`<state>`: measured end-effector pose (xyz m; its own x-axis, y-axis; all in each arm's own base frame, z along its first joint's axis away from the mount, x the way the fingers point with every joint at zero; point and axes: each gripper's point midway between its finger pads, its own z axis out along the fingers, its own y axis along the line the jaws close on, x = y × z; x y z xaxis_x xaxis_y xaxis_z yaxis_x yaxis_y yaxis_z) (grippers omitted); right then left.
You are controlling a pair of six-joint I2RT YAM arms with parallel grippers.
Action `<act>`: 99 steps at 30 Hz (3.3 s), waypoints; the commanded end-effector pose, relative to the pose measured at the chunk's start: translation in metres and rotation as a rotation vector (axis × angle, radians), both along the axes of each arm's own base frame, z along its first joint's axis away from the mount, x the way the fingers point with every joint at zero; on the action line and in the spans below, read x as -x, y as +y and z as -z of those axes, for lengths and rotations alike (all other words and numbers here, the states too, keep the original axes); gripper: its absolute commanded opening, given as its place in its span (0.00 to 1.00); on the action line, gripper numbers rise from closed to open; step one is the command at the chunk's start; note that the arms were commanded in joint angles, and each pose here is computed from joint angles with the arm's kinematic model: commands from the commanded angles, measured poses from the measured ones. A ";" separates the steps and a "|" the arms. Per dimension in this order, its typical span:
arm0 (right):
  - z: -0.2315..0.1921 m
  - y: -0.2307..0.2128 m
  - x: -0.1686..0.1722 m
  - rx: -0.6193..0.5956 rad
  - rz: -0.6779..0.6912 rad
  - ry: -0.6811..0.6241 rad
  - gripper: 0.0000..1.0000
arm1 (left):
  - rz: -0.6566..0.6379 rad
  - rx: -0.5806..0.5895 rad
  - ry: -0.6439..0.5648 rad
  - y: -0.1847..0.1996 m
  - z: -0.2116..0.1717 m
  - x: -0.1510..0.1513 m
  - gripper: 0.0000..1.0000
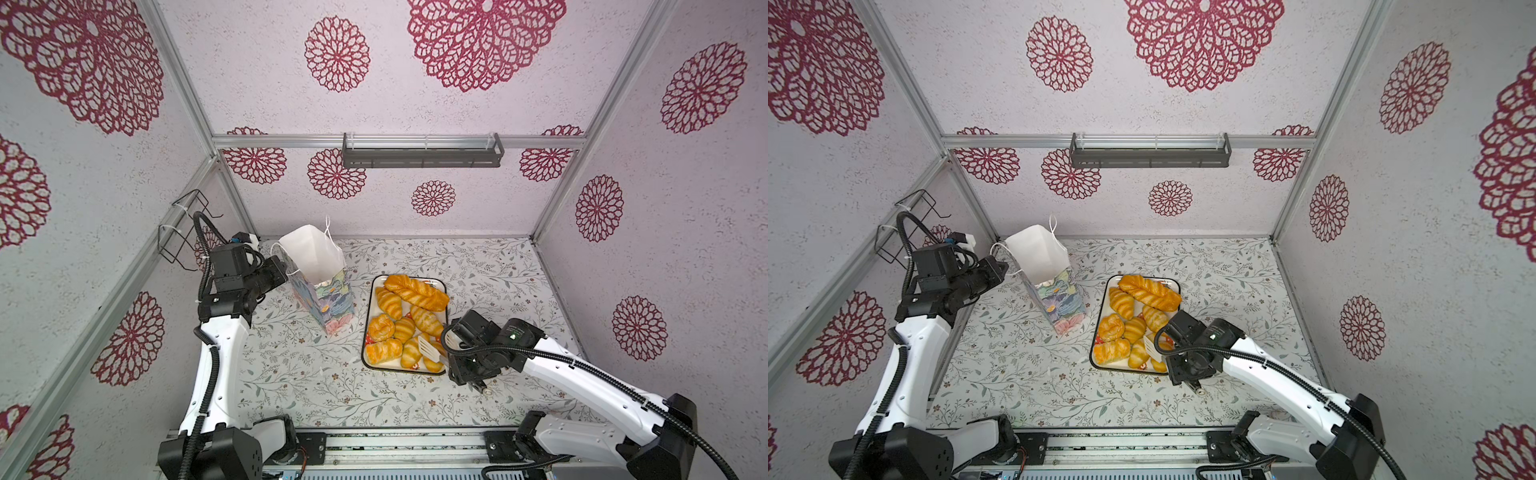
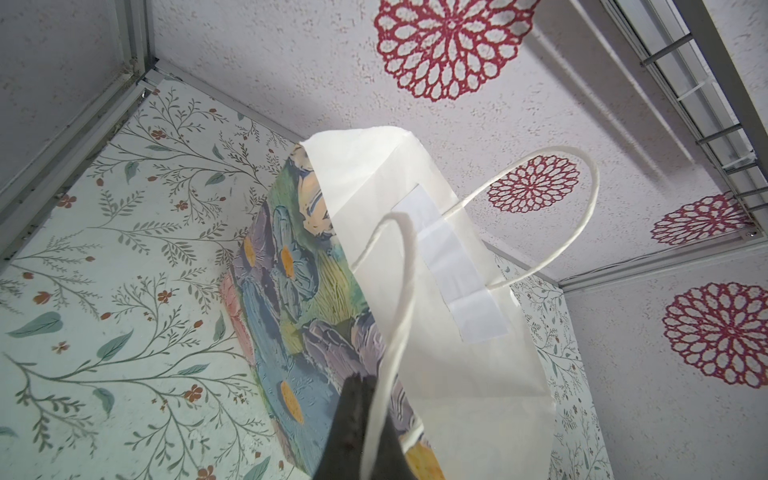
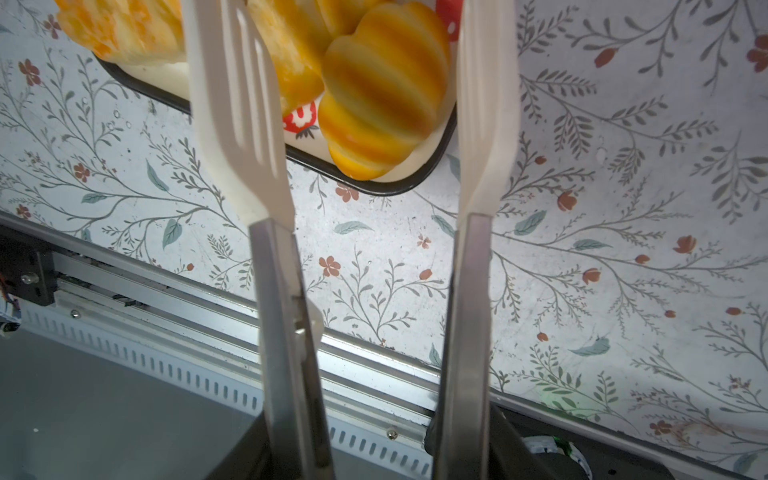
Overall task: Place the fake bread into the paper bag
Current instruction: 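Lower the tongs onto the tray and pinch a yellow bread roll, then lift the pinched roll with the tongs toward the bag opening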
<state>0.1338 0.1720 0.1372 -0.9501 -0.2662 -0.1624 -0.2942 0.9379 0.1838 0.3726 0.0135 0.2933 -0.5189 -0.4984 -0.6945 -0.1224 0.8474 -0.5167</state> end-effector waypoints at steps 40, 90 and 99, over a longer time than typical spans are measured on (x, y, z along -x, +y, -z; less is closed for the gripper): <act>0.011 -0.004 -0.004 0.054 -0.018 -0.032 0.43 | -0.002 0.005 -0.008 0.001 0.000 0.000 0.00; -0.232 0.163 -0.117 -0.465 -0.238 -0.655 0.36 | -0.046 -0.015 -0.015 0.014 -0.003 0.000 0.00; -0.256 0.187 -0.124 -0.501 -0.288 -0.696 0.36 | -0.040 -0.011 -0.010 0.012 -0.001 0.000 0.00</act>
